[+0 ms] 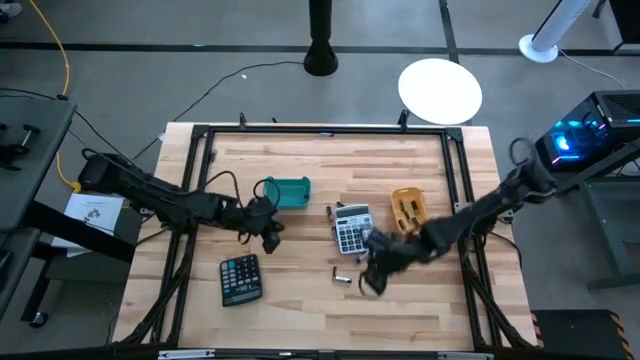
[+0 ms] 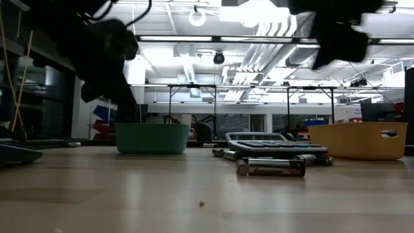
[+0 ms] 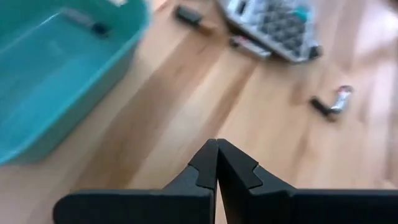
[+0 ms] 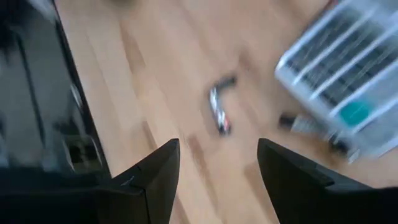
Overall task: Sort batteries
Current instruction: Put the black battery into the blue bin, then put the silver battery into the yellow bin
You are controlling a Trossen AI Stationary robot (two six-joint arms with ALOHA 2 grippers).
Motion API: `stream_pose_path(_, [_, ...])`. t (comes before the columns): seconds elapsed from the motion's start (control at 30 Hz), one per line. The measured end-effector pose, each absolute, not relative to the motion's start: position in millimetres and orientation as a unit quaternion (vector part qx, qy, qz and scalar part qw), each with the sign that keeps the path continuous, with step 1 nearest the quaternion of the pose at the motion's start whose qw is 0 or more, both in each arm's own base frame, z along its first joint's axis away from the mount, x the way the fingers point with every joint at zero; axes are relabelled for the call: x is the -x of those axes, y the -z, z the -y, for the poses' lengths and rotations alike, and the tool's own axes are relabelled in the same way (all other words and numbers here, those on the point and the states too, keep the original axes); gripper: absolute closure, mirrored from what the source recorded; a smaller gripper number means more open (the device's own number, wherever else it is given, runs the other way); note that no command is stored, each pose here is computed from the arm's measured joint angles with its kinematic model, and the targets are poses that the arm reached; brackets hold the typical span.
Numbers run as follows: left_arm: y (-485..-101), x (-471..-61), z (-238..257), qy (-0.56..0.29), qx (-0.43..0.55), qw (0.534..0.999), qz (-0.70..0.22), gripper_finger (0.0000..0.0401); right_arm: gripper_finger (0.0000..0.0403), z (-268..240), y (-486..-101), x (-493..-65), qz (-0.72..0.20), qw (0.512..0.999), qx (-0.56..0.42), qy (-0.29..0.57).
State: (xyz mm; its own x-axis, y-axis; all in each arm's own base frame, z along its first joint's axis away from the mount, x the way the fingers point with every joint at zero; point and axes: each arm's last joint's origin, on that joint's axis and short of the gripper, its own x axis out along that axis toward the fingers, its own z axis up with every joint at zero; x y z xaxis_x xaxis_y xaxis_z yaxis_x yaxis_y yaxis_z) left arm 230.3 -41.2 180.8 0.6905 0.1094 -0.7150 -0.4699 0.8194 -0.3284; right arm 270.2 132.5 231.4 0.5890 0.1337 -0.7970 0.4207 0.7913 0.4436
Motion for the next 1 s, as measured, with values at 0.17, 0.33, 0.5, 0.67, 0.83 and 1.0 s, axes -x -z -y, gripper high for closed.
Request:
stream_pose_path(0.17, [-184,-231,53,-0.162,0.246,0.896,-0.332,0.0401,0.0195,-162,-197,-294,-0.501,0.824,-0.256,0.072])
stream_pose_path(0.33, [-183,-229,58,-0.156,0.249,0.895,-0.337,0.0401,0.0195,-180,-179,-336,-0.554,0.818,-0.129,0.086])
stream_pose_path(0.5, [-183,-228,62,-0.148,0.246,0.896,-0.339,0.0401,0.0195,-192,-154,-362,-0.605,0.786,-0.053,0.113])
stream_pose_path(0.67, [-183,-228,62,-0.143,0.247,0.895,-0.342,0.0401,0.0200,-200,-133,-375,-0.622,0.771,-0.069,0.116])
stream_pose_path(0.83, [-186,-230,64,-0.125,0.251,0.901,-0.330,0.0401,0.0322,-197,-134,-375,-0.639,0.756,-0.096,0.103])
stream_pose_path(1.0, [-195,-236,63,-0.114,0.260,0.911,-0.298,0.0401,0.0370,-172,-172,-356,-0.667,0.727,-0.082,0.142])
